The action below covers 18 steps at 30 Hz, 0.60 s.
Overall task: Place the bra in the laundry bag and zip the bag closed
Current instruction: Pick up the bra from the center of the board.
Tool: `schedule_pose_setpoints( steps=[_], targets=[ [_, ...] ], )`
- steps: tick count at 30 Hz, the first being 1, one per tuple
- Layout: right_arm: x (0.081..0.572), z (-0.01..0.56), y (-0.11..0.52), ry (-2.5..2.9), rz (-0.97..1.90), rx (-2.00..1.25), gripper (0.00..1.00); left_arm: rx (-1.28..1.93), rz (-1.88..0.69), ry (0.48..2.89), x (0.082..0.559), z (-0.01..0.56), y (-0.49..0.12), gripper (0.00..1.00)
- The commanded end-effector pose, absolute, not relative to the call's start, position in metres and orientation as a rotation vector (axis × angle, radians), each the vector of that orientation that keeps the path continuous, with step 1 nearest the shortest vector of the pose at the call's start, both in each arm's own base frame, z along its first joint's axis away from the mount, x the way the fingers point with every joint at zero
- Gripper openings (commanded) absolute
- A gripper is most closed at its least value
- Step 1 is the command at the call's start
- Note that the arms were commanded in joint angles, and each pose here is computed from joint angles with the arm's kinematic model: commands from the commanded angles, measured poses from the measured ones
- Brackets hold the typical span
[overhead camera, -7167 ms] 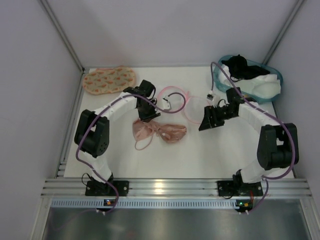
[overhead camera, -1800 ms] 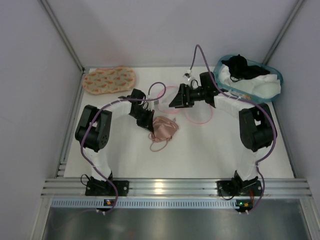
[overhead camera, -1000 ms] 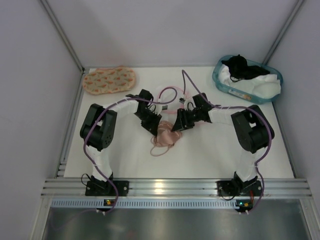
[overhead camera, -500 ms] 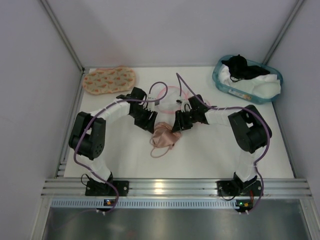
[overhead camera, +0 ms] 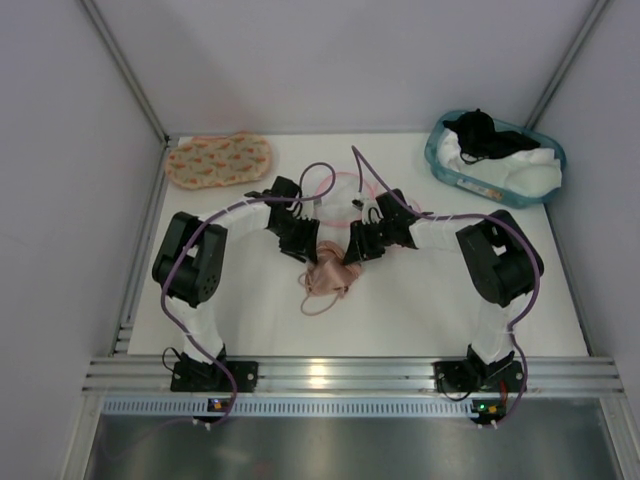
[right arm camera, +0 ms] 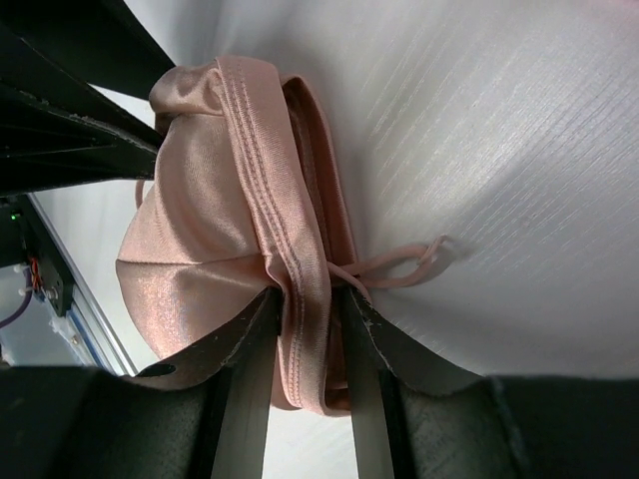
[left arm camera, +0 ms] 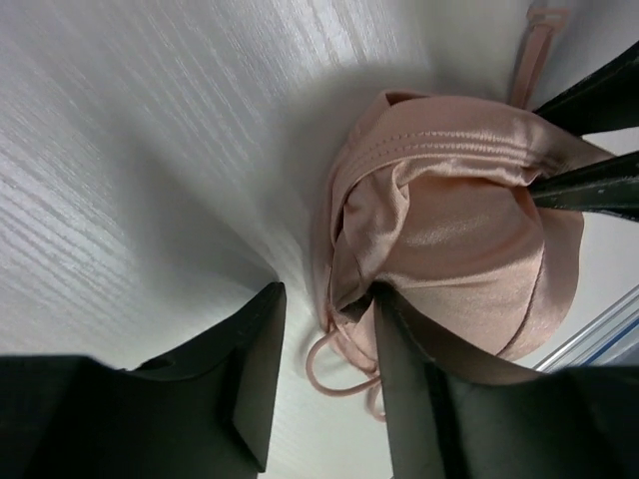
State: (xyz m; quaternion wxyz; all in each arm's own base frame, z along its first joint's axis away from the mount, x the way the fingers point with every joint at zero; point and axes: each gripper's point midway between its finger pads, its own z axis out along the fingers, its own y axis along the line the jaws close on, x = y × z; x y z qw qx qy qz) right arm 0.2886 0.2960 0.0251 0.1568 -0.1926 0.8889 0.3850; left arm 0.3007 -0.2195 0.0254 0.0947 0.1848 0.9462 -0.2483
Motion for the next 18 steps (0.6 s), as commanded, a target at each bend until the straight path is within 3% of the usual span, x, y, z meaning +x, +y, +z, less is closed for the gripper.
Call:
schedule_pose_setpoints(
  steps=[1, 4, 7, 11, 12, 15, 17, 18],
  targets=[
    [0.284, -0.011, 0.279, 2.635, 0.915, -0.548, 0.34, 0.519, -0.703, 2.865, 0.291, -0.006, -0.222, 0.44],
    [0.283, -0.011, 0.28, 2.639, 0.918, -0.535, 0.34, 0.547, -0.673, 2.881, 0.284, -0.013, -0.223, 0.4],
    [0.284, -0.011, 0.281, 2.642, 0.924, -0.522, 0.35, 0.55, -0.643, 2.914, 0.277, -0.022, -0.22, 0.28],
    [0.286, -0.003, 0.283, 2.619, 0.943, -0.532, 0.38, 0.565, -0.632, 2.921, 0.276, -0.027, -0.218, 0.0],
    [0.286, 0.0, 0.284, 2.606, 0.956, -0.537, 0.4, 0.571, -0.637, 2.914, 0.277, -0.025, -0.218, 0.0],
    [0.293, 0.019, 0.282, 2.529, 1.03, -0.543, 0.59, 0.631, -0.638, 2.862, 0.278, -0.015, -0.217, 0.0],
    [0.297, 0.033, 0.276, 2.471, 1.088, -0.569, 0.67, 0.701, -0.658, 2.8, 0.279, -0.002, -0.218, 0.0],
    [0.301, 0.039, 0.273, 2.442, 1.104, -0.57, 0.79, 0.722, -0.67, 2.777, 0.28, 0.003, -0.219, 0.0]
  ],
)
